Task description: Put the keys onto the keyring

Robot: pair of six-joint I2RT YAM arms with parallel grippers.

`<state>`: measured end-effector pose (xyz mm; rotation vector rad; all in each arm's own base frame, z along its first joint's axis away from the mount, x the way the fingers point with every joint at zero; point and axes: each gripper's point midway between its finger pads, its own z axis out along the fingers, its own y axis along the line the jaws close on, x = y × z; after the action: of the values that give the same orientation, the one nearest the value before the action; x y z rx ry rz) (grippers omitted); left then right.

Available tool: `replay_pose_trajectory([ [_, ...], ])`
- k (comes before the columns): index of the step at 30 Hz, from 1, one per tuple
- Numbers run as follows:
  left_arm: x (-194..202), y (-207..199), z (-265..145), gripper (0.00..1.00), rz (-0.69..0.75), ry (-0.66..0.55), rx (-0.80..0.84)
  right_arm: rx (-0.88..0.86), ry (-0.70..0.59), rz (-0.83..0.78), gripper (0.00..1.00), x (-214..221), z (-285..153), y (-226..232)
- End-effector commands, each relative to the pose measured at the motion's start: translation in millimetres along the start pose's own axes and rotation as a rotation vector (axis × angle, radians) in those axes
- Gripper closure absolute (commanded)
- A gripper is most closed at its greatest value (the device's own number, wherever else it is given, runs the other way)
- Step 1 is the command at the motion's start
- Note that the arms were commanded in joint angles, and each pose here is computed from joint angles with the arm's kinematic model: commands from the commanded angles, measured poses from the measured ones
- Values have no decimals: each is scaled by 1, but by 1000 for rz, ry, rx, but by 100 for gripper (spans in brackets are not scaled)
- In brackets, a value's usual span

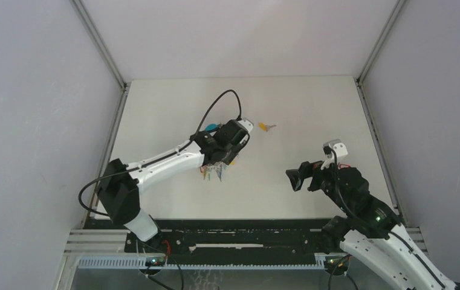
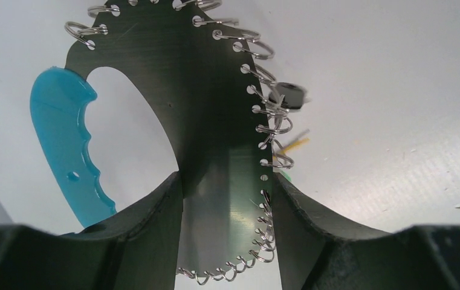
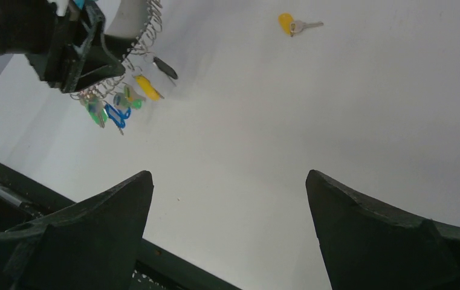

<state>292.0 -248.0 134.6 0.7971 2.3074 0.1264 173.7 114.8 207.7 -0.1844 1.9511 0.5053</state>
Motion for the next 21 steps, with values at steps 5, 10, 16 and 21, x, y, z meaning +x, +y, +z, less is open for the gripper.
replay_pose_trajectory([
  [5, -31, 39, -55, 72, 151, -192, -44, -31, -202, -31, 0, -24, 50, 9],
  [10, -26, 50, -70, 72, 218, -221, -57, -121, -344, -136, 0, -28, 63, 19],
  [16, -26, 69, -83, 73, 260, -221, -141, -186, -432, -145, 0, -28, 77, 29],
  [21, -26, 72, -88, 74, 381, -156, -255, -257, -457, -255, 0, -27, 90, 43],
])
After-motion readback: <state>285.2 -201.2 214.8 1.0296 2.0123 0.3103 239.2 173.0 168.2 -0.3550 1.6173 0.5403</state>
